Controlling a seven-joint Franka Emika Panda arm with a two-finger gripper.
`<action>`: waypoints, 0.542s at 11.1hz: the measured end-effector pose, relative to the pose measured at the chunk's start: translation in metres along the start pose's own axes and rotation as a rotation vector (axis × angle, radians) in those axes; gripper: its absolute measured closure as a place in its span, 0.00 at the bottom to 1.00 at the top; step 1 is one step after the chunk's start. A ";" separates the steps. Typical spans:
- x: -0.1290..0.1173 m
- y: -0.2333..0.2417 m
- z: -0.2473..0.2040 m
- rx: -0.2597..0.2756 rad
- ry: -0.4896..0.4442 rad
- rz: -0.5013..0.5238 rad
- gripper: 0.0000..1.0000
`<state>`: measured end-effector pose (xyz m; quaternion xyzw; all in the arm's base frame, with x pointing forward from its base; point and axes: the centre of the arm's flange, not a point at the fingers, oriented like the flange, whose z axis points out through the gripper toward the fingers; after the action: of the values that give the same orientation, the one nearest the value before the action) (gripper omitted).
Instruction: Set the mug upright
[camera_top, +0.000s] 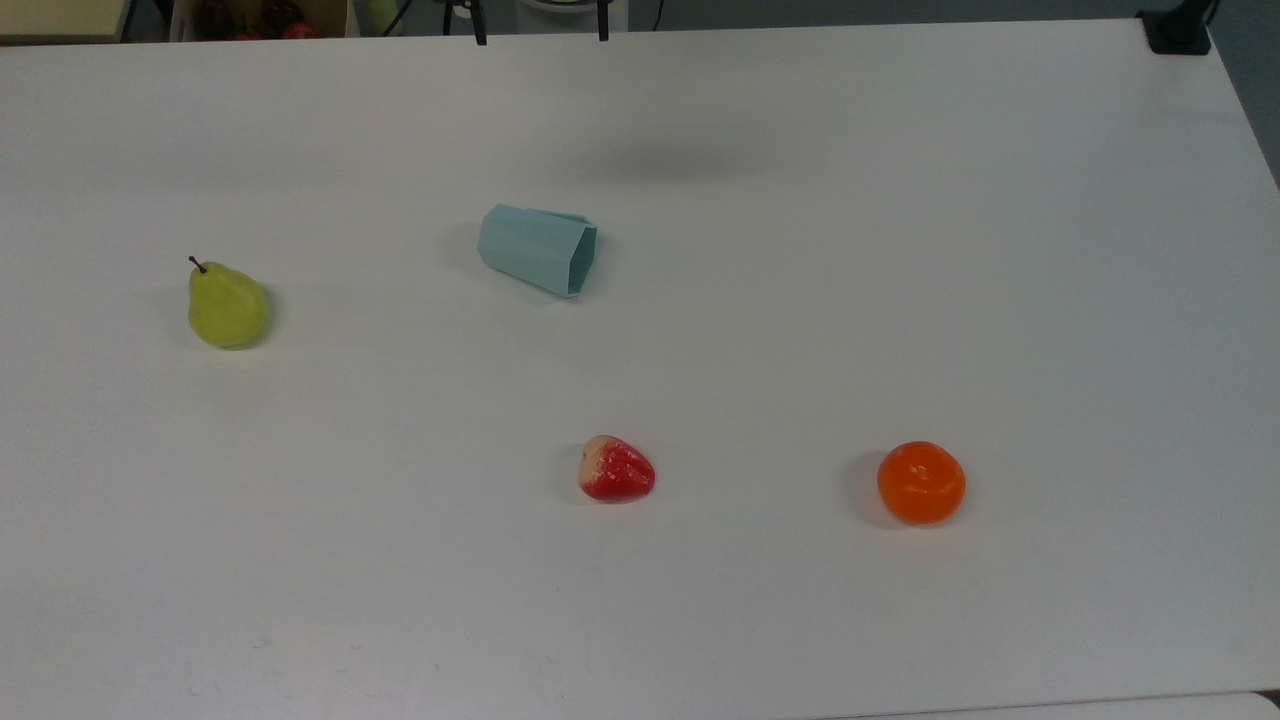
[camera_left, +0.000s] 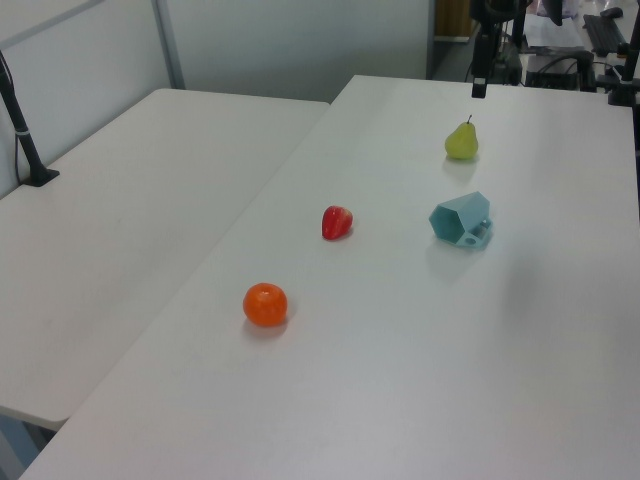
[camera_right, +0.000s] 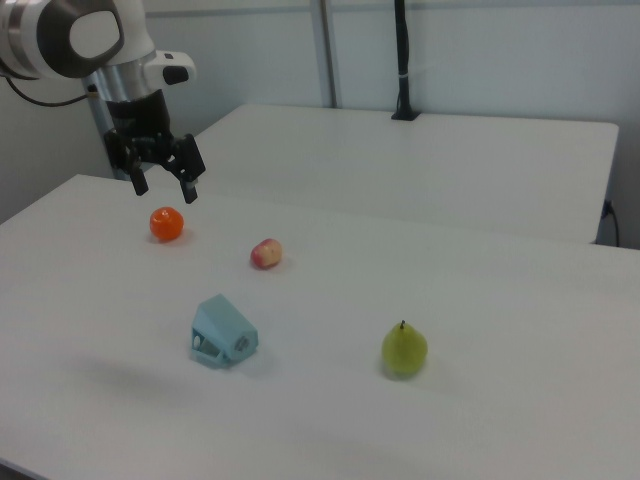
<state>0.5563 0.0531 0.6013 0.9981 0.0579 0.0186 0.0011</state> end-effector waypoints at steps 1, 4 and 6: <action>0.000 0.001 0.002 0.000 -0.004 0.001 0.00; -0.001 0.001 0.004 -0.001 -0.008 0.002 0.00; -0.001 0.001 0.004 -0.001 -0.009 0.002 0.00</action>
<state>0.5559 0.0519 0.5969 0.9983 0.0570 0.0140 0.0018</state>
